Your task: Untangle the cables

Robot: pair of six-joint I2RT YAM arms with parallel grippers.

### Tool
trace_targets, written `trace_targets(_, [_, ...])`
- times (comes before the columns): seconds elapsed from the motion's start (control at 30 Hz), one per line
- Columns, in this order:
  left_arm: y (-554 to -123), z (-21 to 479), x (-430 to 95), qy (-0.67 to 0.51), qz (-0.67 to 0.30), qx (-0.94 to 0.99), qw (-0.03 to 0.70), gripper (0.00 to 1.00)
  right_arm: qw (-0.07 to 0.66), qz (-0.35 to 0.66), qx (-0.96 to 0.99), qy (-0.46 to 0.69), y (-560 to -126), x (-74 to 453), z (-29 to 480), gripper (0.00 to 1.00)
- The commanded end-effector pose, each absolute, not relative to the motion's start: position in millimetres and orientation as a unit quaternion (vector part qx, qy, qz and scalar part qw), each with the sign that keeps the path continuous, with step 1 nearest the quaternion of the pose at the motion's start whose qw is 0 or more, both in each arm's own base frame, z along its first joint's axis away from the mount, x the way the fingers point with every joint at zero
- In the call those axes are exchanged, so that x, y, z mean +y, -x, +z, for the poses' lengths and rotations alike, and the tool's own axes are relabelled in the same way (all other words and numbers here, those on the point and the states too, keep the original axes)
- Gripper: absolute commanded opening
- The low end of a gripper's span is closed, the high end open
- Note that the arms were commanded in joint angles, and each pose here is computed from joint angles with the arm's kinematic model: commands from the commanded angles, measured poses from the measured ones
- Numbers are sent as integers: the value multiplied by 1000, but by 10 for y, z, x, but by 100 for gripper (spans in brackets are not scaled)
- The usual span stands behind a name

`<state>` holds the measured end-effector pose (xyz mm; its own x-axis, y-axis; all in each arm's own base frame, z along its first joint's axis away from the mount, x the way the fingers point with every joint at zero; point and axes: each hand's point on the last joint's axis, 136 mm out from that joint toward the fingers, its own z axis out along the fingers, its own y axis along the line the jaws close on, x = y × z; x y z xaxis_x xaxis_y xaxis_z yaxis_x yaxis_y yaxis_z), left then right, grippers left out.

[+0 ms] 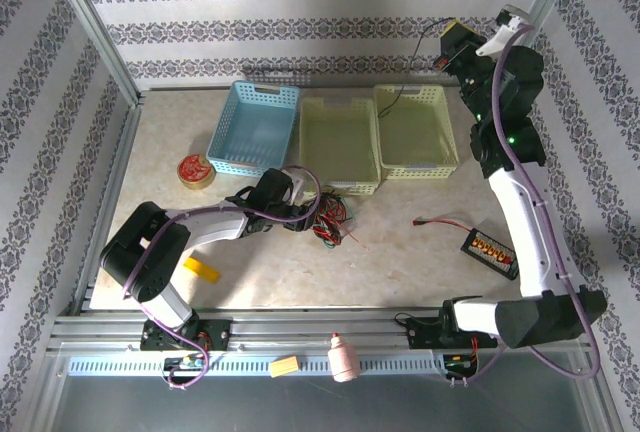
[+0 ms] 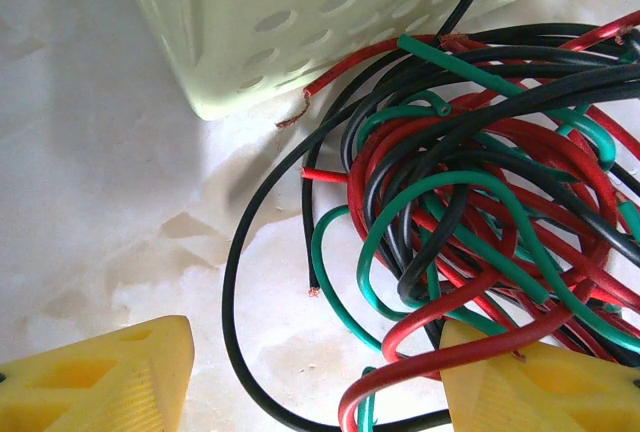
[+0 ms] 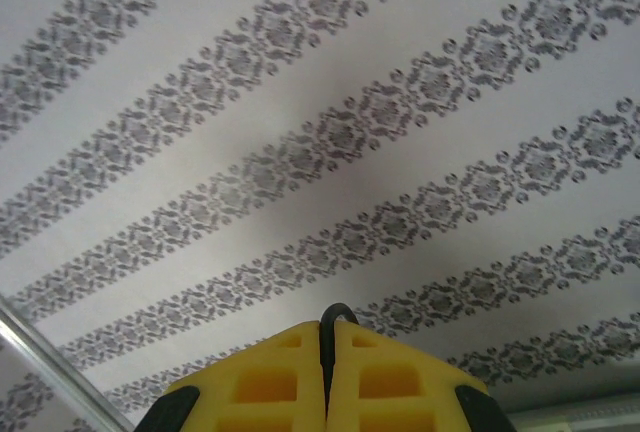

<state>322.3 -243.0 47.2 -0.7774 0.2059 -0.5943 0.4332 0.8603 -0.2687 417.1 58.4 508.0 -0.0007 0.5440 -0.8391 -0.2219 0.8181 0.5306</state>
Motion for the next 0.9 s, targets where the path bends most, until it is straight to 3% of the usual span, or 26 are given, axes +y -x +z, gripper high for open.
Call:
trace_targets(0.0, [-3211,485,-2354,-162,-193,926,283,66,705,276,640,-132,-4248,499,5143,0])
trace_targets(0.23, [-3205,482,-2335,-159,-190,926,285,67,655,245,695,-169,-4561,334,4360,0])
trace_targets(0.57, [-3202,497,-2335,-159,-190,926,286,67,433,275,801,-308,-4910,76,2156,0])
trace_targets(0.83, [-3211,500,-2352,-158,-191,927,281,67,366,249,826,-349,-5144,0,1417,0])
trace_targets(0.87, [-3217,509,-2355,-158,-192,927,282,67,364,249,828,-347,-5181,0,1396,4])
